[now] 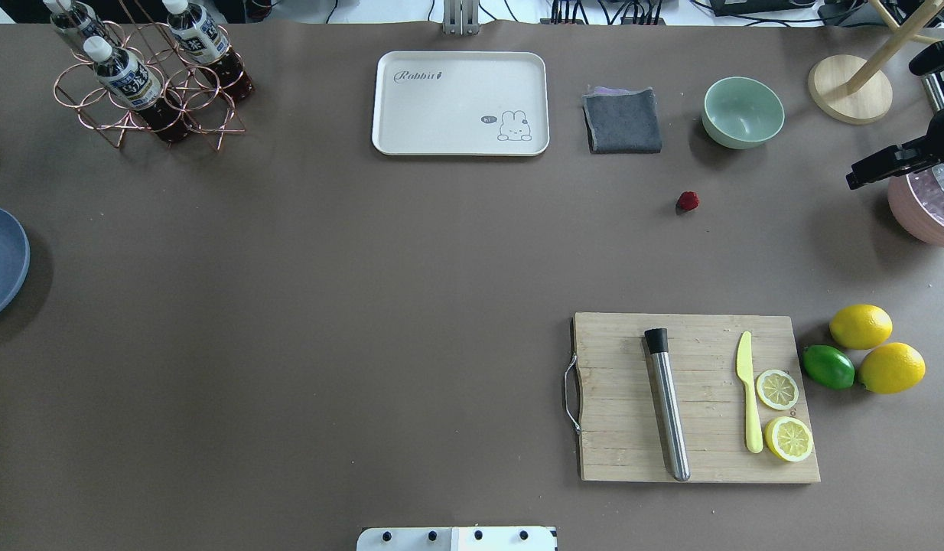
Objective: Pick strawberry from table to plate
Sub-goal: 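Push the blue plate with the left gripper toward the table centre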
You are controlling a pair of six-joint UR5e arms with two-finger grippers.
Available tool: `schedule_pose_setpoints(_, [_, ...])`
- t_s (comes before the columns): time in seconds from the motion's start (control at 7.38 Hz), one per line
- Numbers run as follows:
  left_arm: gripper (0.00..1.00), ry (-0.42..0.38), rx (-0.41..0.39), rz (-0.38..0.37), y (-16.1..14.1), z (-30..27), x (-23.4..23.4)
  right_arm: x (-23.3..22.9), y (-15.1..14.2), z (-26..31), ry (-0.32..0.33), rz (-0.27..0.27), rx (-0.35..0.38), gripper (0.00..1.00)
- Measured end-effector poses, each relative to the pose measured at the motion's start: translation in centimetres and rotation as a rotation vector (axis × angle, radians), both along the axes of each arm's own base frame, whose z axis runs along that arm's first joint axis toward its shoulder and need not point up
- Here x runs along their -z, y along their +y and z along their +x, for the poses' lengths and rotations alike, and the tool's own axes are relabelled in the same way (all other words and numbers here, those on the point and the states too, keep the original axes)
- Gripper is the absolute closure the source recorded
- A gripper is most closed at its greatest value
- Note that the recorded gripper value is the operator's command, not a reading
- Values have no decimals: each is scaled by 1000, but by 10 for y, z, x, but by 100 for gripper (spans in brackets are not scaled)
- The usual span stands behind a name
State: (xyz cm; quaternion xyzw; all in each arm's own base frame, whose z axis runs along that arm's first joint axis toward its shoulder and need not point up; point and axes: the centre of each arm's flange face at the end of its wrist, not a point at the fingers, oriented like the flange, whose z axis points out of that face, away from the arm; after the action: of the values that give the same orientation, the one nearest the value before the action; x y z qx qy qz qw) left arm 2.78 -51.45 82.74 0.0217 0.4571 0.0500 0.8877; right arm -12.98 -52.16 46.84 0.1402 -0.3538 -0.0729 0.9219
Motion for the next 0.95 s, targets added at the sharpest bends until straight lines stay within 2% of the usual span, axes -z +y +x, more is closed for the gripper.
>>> schedule_pose_setpoints(0.14, [94, 0, -9, 5, 0, 5, -2, 1, -1, 0, 2, 3, -2, 1])
schedule_pose_setpoints(0.27, [100, 2, -15, 8, -1, 8, -3, 2, -2, 0, 5, 6, -5, 1])
schedule_pose_setpoints(0.68, [100, 80, -26, 28, -7, 12, 19, 5, -3, 0, 5, 11, -9, 1])
schedule_pose_setpoints(0.95, [100, 144, 9, 33, -14, 6, 56, 6, -3, 0, 4, 12, -10, 1])
